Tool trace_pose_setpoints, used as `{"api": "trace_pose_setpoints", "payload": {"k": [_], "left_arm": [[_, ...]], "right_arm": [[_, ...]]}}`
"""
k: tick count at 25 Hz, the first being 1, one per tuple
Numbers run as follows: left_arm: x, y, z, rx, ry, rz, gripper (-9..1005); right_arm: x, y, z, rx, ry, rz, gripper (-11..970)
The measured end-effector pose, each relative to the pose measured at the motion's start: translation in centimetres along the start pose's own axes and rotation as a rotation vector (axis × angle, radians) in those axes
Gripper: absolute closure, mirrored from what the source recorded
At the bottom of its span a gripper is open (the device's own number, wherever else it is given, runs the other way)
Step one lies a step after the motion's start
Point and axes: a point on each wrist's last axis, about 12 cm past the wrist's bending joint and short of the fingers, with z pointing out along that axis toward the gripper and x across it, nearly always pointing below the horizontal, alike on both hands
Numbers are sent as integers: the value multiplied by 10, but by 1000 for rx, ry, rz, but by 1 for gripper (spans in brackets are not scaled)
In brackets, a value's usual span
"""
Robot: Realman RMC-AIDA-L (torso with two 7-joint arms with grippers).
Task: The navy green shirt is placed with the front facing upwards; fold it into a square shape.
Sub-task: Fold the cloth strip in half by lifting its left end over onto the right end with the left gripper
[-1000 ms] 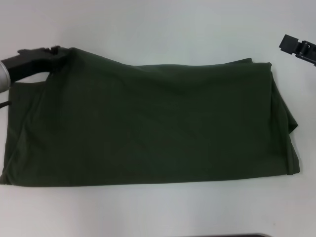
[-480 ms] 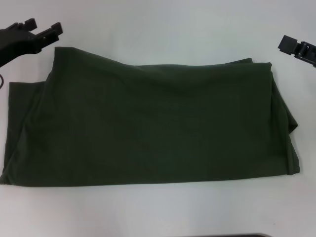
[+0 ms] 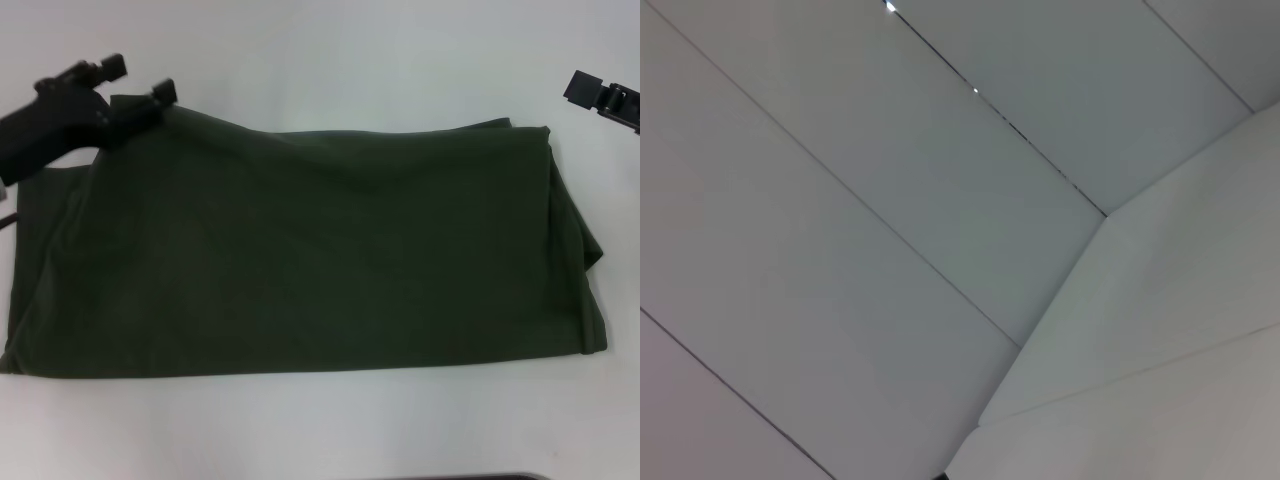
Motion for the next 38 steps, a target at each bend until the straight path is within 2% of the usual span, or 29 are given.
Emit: {"api": "trace_pose_setpoints", "payload": {"k": [7,17,38], "left_arm": [[15,-7,9,13,59,25,178],[34,-10,27,-26,171,50,179],[46,-8,39,-92,266,74,181]], "right_arm": [[-2,-1,2,3,1,-7,50],[-3,-1,4,2,-1,-8,50],[-2,0,4,0,-3,-5,51]]}}
